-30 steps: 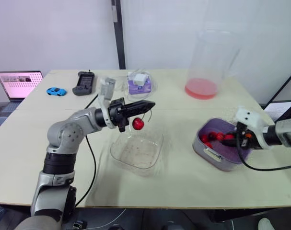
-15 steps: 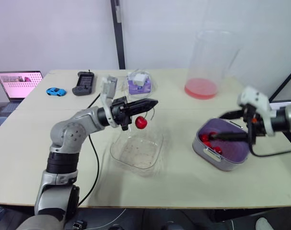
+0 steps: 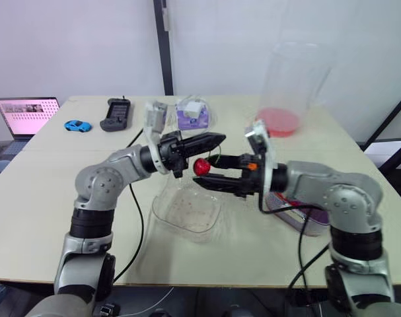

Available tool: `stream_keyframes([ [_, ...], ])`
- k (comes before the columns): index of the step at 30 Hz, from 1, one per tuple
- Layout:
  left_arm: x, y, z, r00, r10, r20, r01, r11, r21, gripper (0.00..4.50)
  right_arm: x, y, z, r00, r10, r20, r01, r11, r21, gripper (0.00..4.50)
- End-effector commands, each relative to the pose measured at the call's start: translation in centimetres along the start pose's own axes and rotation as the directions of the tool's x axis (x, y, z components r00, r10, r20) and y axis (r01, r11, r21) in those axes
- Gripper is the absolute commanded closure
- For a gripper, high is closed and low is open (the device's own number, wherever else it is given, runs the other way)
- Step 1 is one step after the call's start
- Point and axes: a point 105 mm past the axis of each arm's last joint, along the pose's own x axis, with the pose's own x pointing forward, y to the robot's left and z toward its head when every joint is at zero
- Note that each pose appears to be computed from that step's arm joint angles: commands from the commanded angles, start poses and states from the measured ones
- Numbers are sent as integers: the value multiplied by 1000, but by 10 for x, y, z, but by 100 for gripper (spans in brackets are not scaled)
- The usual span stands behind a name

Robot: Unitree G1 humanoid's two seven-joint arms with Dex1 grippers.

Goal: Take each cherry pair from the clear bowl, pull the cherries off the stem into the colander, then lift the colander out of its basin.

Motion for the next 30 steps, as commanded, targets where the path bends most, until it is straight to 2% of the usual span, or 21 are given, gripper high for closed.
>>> stream_keyframes([
  [1,3,-9,13,999,-30,16,29,998,54,450,6,7,14,998,27,56,-26,999,-22,5],
  [5,4,-10,13,999,-31,16,30,998,57,450,10,11,17,996,48,78,-47,999,-8,5],
  [8,4,-9,12,999,-27,18,26,998,61,450,11,12,18,995,53,84,-53,999,3,90],
  [12,4,-8,12,999,-24,22,22,998,63,450,11,12,14,997,47,63,-48,999,7,267],
  [30,4,-10,10,999,-35,22,34,998,57,450,0,-3,-1,999,-26,-44,25,999,-24,274],
])
